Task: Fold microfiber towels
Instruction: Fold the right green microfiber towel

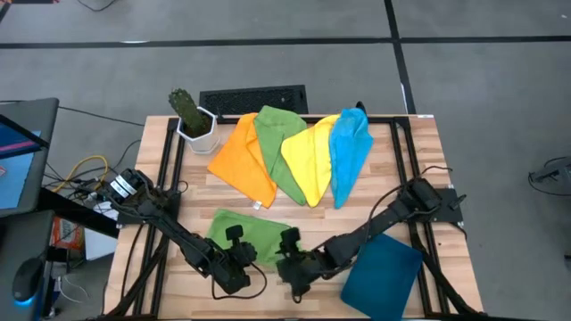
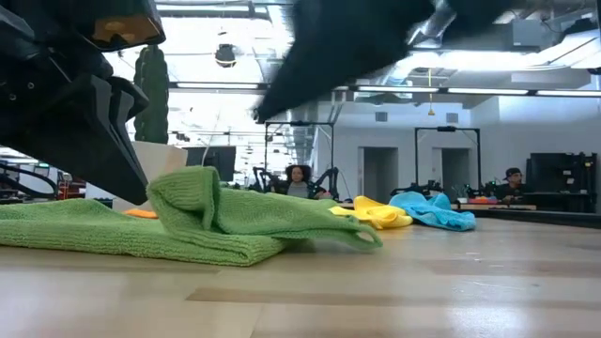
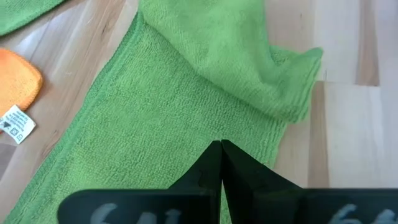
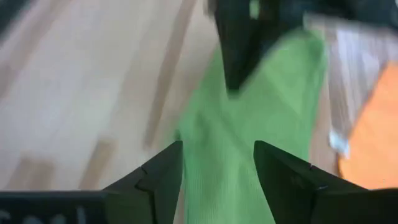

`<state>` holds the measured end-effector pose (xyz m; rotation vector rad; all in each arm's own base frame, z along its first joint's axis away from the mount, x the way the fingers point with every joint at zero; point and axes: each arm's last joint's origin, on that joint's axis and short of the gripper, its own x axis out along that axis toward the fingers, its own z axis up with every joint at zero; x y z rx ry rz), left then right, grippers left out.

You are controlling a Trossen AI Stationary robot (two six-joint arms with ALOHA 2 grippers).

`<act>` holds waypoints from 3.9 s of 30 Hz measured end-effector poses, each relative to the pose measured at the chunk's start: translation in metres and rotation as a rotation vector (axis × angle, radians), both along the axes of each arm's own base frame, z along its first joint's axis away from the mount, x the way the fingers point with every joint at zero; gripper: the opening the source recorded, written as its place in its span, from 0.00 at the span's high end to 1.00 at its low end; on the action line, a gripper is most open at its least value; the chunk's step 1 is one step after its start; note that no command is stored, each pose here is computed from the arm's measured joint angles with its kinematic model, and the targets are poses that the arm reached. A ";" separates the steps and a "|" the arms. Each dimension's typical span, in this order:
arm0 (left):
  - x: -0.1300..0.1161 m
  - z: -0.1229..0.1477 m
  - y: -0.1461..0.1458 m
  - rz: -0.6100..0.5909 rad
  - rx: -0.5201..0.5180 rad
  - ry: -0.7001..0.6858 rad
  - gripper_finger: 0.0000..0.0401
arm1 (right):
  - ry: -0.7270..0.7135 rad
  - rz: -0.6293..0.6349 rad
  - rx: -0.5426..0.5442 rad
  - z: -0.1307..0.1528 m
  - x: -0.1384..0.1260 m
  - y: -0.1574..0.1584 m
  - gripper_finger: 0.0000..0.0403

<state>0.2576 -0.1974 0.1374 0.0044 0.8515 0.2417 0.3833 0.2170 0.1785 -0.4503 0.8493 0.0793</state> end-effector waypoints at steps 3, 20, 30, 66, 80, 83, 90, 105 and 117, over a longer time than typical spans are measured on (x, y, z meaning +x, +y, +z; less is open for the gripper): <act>0.000 0.000 0.000 0.001 0.002 -0.001 1.00 | 0.112 -0.084 -0.024 -0.008 -0.015 -0.001 0.47; 0.001 0.000 0.001 -0.003 0.005 -0.001 1.00 | 0.199 -0.134 -0.100 -0.060 -0.026 0.001 0.56; 0.001 0.000 0.001 -0.004 0.003 -0.001 1.00 | 0.202 -0.114 -0.176 -0.055 -0.023 -0.003 0.95; -0.014 0.016 0.011 0.019 -0.014 0.109 1.00 | 0.079 0.030 -0.285 -0.008 0.055 -0.081 0.63; -0.046 0.084 0.030 0.077 -0.008 -0.077 1.00 | 0.043 -0.102 -0.100 0.038 0.036 -0.072 0.54; -0.050 0.088 0.031 0.075 0.004 -0.087 1.00 | 0.020 -0.100 -0.044 0.018 0.034 -0.060 0.55; -0.062 0.086 0.032 0.108 0.036 -0.055 1.00 | -0.220 -0.053 0.064 -0.015 0.043 -0.039 0.59; -0.083 0.069 0.027 0.197 -0.014 -0.075 1.00 | -0.207 -0.007 0.195 -0.087 0.058 -0.031 0.70; -0.098 0.043 0.034 0.402 -0.197 -0.006 1.00 | -0.273 0.037 0.187 -0.027 0.051 -0.030 0.71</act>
